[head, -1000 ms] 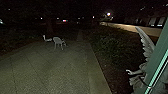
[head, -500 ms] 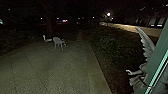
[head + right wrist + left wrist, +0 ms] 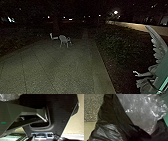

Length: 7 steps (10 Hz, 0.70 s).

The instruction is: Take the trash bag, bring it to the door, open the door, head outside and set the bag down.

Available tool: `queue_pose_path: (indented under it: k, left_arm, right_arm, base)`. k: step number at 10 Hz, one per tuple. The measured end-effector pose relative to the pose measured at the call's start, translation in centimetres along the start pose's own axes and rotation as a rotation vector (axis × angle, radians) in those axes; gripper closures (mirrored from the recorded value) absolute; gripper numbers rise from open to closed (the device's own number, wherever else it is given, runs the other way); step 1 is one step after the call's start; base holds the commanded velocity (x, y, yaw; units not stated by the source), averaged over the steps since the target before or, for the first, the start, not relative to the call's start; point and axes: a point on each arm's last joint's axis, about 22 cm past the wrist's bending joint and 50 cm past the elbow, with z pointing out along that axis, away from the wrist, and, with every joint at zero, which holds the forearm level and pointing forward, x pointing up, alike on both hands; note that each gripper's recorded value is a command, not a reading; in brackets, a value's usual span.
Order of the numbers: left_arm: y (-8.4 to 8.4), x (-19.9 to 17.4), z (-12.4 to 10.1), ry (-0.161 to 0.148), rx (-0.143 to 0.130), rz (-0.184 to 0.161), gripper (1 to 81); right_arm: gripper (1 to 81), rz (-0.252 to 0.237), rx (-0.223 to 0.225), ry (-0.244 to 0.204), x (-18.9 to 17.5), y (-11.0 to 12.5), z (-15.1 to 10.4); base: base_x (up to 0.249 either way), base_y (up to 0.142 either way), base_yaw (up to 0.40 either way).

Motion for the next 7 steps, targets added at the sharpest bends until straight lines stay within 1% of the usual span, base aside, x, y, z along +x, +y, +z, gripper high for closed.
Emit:
queue_pose_path:
  k: [2,3,4,5,6,7]
  left_arm:
    - [-0.5,-3.1,-0.4,-0.049,0.011,-0.052,81.1]
    - [-1.1,-3.9,-0.6,-0.070,0.018,-0.069,81.1]
    - [-1.9,-3.8,-0.6,-0.081,0.027,-0.088,81.1]
    - [-3.0,-2.5,-0.5,-0.076,0.037,-0.107,81.1]
    - [-3.8,-0.7,-0.3,-0.061,0.042,-0.122,81.1]
    - [-4.5,2.1,0.0,-0.031,0.042,-0.134,81.1]
  right_arm:
    - [1.0,-0.014,-0.006,-0.057,-1.2,0.2,-0.2]
    - [1.0,-0.010,-0.009,-0.085,-2.2,0.3,-0.3]
    - [1.0,-0.006,-0.011,-0.113,-3.1,0.3,-0.4]
    - [1.0,-0.002,-0.013,-0.129,-3.6,0.4,-0.5]
    - [1.0,-0.003,-0.013,-0.133,-3.7,0.4,-0.5]
    - [1.0,0.000,-0.012,-0.134,-3.7,0.3,-0.5]
  base:
    - [0.000,0.000,0.000]
    - [0.000,0.000,0.000]
    - [0.000,0.000,0.000]
    - [0.000,0.000,0.000]
    - [0.000,0.000,0.000]
    - [0.000,0.000,0.000]
